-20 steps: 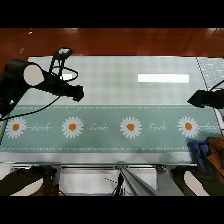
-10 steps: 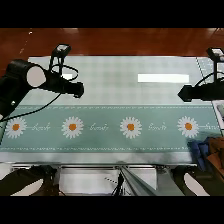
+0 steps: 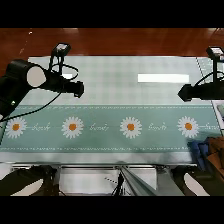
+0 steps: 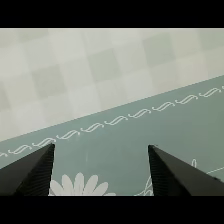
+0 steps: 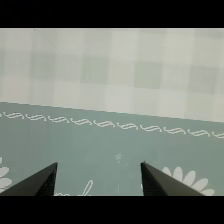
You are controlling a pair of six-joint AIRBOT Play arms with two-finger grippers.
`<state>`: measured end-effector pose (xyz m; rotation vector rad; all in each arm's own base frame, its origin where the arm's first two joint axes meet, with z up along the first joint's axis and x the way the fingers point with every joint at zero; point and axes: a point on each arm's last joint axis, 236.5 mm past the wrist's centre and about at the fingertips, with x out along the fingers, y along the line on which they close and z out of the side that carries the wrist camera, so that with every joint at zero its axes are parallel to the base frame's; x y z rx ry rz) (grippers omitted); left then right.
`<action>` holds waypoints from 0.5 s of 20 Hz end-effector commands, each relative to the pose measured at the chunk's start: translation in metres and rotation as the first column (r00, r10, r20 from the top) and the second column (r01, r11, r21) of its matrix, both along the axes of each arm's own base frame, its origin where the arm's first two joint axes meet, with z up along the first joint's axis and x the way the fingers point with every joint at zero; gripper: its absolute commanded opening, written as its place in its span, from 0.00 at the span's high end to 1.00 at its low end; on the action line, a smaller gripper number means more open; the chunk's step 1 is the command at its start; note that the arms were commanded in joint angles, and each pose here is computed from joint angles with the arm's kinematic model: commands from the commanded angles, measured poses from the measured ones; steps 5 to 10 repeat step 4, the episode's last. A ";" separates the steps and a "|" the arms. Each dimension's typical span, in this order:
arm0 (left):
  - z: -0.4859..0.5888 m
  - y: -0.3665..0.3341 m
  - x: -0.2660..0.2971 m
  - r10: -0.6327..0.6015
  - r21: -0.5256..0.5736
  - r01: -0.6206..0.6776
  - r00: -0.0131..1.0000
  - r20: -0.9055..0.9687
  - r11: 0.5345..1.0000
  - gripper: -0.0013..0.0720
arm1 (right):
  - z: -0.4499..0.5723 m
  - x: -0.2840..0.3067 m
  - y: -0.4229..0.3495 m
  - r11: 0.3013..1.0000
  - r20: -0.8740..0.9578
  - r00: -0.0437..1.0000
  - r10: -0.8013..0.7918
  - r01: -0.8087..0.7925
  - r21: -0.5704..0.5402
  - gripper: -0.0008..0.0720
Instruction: Fold the shirts.
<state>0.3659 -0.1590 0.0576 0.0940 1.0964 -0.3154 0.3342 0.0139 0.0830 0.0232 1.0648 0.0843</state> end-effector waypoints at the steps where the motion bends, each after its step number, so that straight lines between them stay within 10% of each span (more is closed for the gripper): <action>1: 0.000 0.000 0.000 -0.001 0.000 0.001 1.000 0.001 1.000 0.00 | 0.000 0.000 0.000 1.000 0.000 1.000 0.000 0.000 -0.002 0.17; 10: 0.000 0.000 0.000 -0.001 0.000 0.001 1.000 0.001 1.000 0.00 | 0.000 0.000 0.000 1.000 0.000 1.000 0.000 0.000 -0.002 0.17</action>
